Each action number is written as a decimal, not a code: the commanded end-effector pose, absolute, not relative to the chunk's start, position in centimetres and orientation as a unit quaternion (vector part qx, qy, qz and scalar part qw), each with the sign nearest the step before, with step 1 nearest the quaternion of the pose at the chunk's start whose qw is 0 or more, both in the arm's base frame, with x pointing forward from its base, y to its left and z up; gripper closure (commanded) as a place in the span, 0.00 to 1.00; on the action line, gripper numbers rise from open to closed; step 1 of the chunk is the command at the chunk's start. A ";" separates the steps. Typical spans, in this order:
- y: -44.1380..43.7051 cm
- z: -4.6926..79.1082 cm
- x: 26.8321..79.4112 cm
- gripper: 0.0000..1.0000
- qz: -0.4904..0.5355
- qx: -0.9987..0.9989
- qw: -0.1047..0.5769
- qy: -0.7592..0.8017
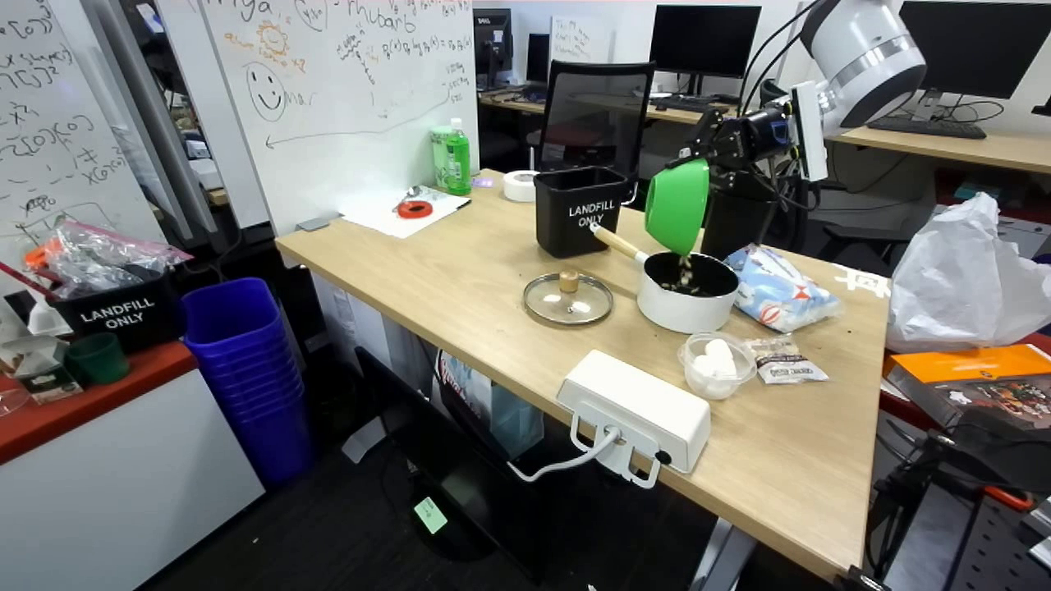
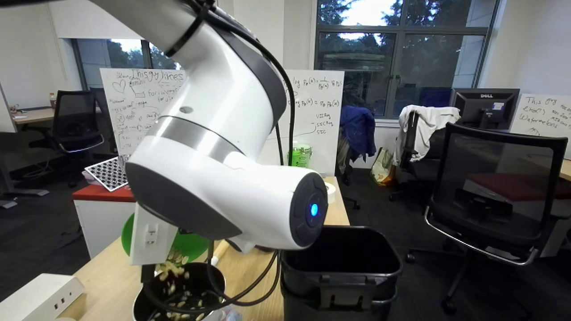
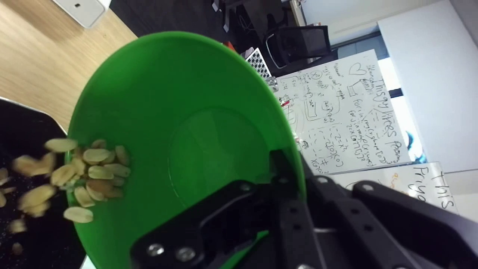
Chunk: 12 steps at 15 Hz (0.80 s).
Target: Pour the contents of the green bowl into the white pot
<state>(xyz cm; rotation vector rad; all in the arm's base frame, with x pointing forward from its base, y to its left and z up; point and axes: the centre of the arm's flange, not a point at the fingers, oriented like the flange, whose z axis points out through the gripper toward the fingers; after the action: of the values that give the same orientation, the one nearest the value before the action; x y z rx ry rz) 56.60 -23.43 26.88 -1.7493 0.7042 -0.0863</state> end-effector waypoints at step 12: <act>-25.1 26.0 57.9 0.99 0.038 -0.682 0.666 0.299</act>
<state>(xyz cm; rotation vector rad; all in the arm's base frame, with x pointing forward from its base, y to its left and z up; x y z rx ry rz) 57.42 -24.20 26.17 -1.5925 0.6951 0.0352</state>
